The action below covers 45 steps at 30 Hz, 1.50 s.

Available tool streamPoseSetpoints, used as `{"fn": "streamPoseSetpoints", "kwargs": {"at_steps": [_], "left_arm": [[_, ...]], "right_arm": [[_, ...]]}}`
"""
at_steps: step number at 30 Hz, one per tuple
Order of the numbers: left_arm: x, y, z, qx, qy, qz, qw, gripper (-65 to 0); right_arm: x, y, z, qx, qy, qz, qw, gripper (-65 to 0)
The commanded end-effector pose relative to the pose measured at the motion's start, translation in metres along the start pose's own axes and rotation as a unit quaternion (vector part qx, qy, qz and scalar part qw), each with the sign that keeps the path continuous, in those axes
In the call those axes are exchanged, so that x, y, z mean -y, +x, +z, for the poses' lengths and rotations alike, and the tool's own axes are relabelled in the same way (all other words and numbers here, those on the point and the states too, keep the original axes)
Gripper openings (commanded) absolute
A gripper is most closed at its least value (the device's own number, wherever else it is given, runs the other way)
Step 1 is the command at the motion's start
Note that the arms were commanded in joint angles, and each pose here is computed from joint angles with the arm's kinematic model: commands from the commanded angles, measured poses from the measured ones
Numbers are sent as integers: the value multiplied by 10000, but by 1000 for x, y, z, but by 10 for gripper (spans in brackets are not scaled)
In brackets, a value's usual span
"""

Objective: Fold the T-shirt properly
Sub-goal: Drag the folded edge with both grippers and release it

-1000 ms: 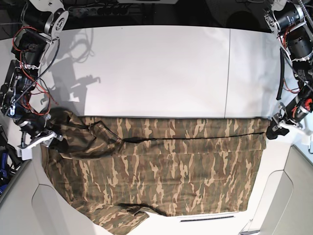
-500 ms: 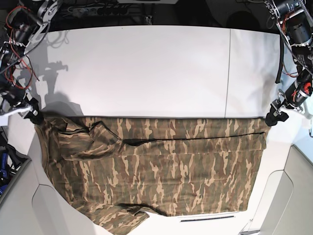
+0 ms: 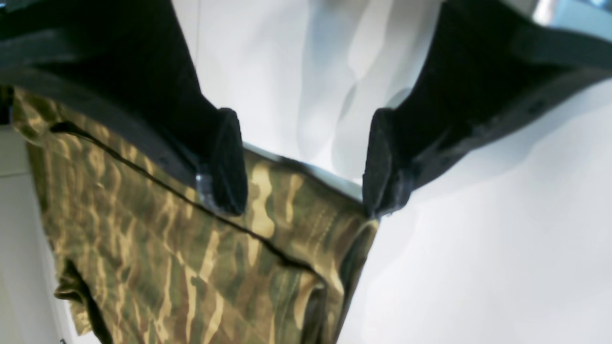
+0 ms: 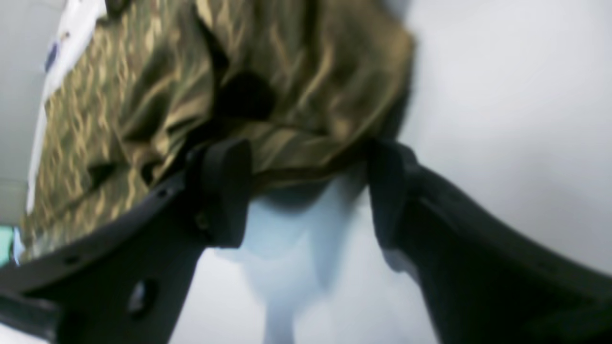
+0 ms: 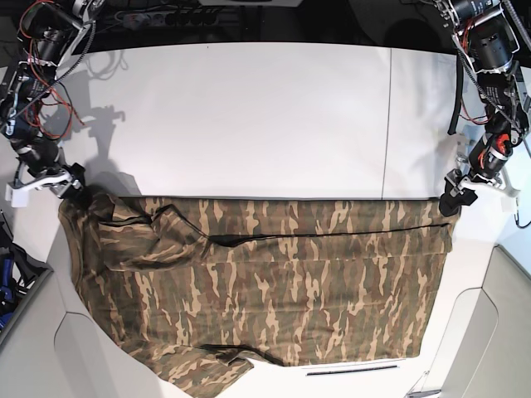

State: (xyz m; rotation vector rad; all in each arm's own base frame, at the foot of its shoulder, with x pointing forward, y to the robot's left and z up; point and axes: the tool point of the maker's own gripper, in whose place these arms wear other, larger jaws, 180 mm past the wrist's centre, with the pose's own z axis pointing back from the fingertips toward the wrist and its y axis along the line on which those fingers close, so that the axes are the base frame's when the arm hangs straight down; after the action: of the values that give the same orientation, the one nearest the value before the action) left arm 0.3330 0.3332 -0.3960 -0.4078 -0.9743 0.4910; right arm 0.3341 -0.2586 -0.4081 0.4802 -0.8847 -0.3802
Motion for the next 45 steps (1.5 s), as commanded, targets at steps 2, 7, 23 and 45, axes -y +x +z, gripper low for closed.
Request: {"fn": "streamPoseSetpoints", "kwargs": {"at_steps": [2, 7, 23, 45], "left_arm": [[8, 16, -1, 209, -111, -134, 9996, -239], [16, 4, -15, 85, -2, -349, 9994, -240], [48, 21, -27, 231, -388, -1037, 9936, -650], [60, 7, 54, -126, -395, -2298, 9724, -650]], "right_arm": [[-12, 14, -8, 197, 60, 166, 9996, -268], [-26, 9, -22, 279, 15, 119, 9995, -268], [-47, 18, -31, 118, 281, 516, 9982, -650], [-49, -20, 59, -301, 289, 1082, 9933, -650]]}}
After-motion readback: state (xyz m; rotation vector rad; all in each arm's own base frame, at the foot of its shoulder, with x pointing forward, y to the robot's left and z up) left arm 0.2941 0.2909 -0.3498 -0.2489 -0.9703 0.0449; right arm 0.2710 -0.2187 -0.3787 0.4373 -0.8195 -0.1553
